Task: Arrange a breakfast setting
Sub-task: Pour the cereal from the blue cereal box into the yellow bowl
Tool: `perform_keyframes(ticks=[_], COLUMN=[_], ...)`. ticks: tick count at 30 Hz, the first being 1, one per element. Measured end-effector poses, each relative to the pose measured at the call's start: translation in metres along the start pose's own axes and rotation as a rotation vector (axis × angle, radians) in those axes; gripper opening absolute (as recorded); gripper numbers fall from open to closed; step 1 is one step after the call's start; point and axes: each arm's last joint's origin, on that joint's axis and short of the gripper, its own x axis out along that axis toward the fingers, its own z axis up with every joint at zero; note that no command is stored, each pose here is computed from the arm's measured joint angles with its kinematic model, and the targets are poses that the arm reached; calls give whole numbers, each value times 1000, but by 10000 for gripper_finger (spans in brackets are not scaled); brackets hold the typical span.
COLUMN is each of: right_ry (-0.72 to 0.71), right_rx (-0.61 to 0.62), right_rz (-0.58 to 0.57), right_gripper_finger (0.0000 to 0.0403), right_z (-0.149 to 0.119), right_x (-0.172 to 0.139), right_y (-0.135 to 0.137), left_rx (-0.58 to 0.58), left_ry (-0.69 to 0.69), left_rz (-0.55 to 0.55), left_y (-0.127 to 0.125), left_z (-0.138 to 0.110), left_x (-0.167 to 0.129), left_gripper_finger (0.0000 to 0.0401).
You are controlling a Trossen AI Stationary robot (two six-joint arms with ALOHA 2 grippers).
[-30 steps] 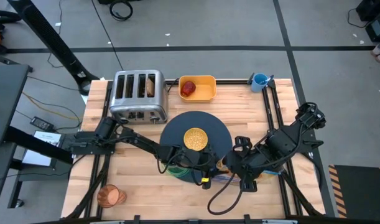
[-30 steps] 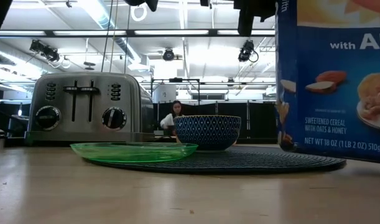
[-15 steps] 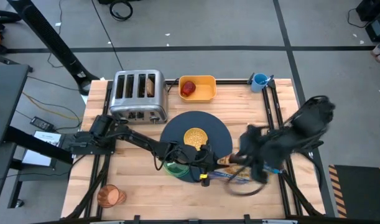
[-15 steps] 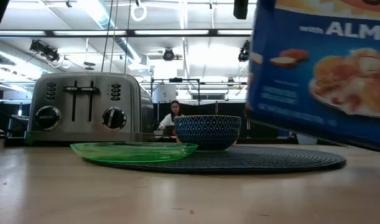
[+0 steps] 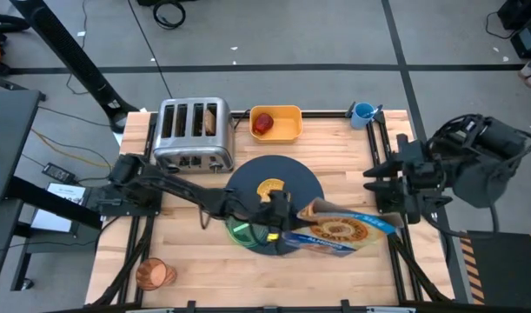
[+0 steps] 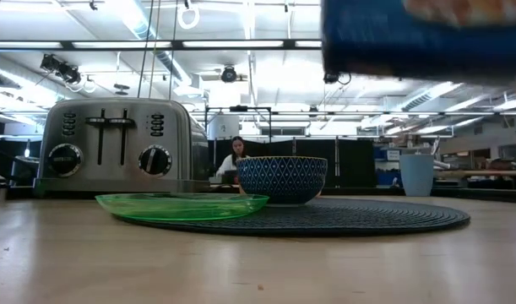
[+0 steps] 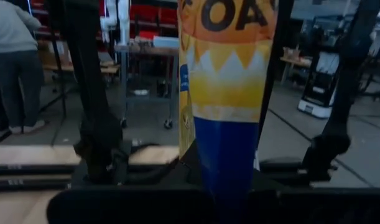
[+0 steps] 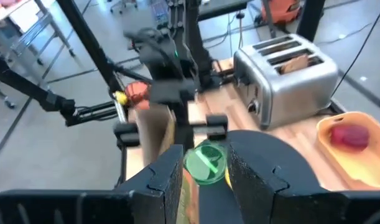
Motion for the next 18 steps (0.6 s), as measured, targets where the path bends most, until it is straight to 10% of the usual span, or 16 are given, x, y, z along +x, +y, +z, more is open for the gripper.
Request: perform_keyframes(ticks=[18], right_ry=[-255], right_rx=[-124], right_rz=[101], right_gripper_finger=[229], right_z=[33], right_x=[-40], right_y=[-35], left_rx=[50], left_ry=[-15], left_rz=[40], left_y=[6], left_z=[107], left_x=[-89], left_gripper_finger=[3])
